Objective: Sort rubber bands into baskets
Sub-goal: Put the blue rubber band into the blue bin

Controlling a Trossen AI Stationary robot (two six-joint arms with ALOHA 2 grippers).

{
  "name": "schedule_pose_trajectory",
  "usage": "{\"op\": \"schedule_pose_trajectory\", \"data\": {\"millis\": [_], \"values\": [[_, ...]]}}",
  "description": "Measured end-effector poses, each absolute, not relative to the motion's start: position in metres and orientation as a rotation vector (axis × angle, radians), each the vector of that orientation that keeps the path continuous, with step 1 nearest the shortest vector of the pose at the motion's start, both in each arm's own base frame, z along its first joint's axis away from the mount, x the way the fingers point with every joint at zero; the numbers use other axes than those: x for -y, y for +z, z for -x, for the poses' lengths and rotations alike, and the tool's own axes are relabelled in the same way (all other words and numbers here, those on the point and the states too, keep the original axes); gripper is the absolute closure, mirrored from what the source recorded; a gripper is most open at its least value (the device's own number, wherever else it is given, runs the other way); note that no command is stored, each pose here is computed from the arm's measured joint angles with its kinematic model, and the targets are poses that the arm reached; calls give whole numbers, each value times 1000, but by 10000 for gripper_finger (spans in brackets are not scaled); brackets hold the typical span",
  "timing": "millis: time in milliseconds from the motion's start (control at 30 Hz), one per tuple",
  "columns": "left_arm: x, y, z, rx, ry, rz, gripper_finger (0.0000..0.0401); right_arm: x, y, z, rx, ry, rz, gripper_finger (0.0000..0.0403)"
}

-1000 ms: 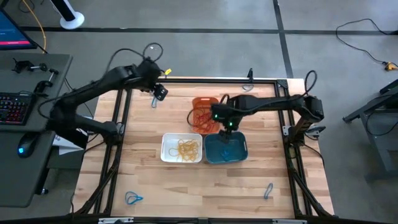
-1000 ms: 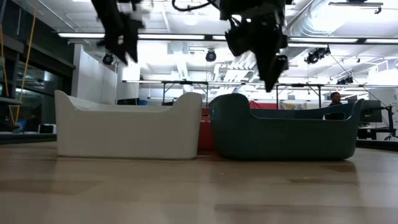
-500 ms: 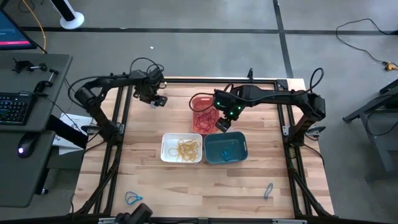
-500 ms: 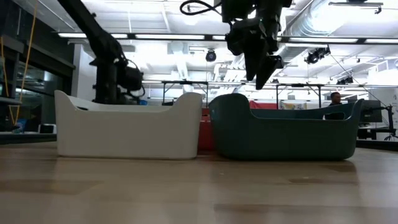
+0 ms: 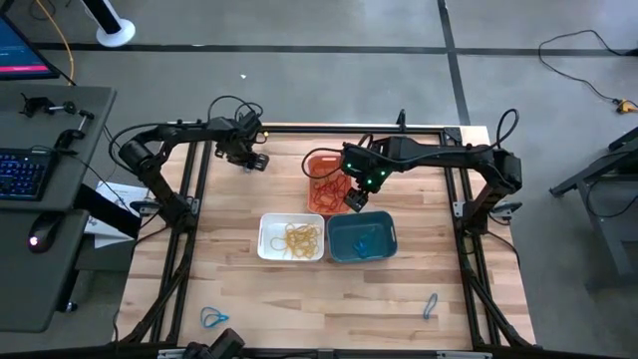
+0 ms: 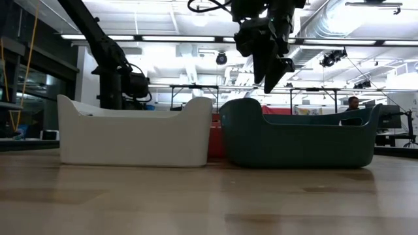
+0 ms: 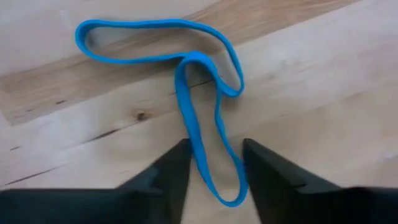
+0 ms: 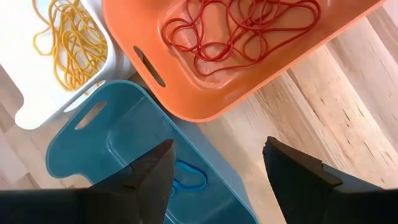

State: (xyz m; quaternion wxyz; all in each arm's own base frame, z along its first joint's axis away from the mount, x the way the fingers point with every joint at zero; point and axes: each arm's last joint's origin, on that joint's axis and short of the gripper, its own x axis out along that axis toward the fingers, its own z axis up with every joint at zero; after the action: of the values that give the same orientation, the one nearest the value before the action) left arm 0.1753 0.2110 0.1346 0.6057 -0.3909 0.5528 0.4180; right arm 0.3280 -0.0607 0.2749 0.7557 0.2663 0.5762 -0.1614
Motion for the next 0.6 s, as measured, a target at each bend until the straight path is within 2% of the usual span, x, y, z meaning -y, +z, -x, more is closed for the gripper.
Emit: {"op": "schedule_pose_trajectory", "data": {"millis": [133, 200, 333, 500, 600], "values": [[-208, 131, -174, -1300, 970, 886, 360, 61, 275, -328, -1256, -355, -579, 169], [-207, 134, -176, -1294, 960, 872, 389, 61, 275, -328, -1256, -355, -579, 169], [-199, 150, -178, -1229, 934, 830, 399, 61, 275, -328, -1261, -353, -581, 169], [-182, 199, -180, -1029, 892, 722, 400, 59, 290, -319, -1216, -338, -582, 169], [-162, 228, -186, -899, 773, 623, 400, 58, 307, -309, -1147, -354, -563, 169]]}}
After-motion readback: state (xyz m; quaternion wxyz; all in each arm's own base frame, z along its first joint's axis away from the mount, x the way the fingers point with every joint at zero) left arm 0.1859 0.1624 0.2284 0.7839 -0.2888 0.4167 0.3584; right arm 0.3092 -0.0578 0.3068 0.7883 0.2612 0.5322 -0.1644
